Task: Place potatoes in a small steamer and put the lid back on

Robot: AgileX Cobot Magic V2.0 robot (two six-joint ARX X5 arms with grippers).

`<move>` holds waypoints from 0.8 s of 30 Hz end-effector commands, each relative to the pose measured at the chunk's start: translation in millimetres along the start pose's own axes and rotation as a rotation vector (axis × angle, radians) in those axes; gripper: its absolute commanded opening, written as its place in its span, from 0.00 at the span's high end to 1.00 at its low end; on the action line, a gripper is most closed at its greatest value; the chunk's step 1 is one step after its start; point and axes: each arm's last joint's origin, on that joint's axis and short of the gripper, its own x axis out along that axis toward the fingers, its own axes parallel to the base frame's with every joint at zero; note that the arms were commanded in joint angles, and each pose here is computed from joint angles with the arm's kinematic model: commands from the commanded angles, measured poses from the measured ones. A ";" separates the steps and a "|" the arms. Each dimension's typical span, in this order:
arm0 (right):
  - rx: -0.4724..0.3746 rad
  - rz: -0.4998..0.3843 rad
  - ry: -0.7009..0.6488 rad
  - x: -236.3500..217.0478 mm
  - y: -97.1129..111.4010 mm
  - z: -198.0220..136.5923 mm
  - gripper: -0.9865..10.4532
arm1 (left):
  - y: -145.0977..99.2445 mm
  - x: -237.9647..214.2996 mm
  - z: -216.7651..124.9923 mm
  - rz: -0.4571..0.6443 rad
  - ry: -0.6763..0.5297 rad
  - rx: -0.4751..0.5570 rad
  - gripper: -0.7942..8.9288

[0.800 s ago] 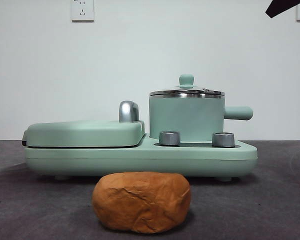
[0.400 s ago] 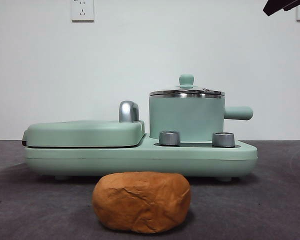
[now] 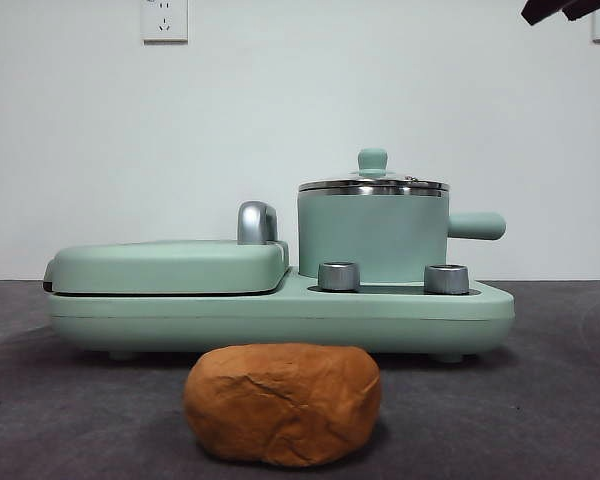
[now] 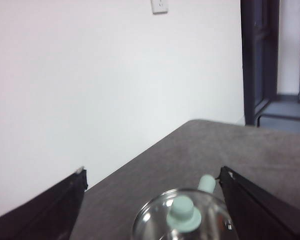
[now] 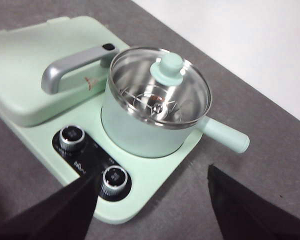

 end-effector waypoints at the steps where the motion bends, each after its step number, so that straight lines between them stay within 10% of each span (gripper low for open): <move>1: 0.034 -0.008 -0.040 -2.0 -1.3 7.0 0.62 | 1.6 24.7 -9.8 -0.019 -0.025 -0.074 0.51; 24: 0.070 -0.026 -0.108 -2.4 -3.3 13.5 0.62 | -6.4 160.6 -88.6 -0.148 0.201 -0.135 0.50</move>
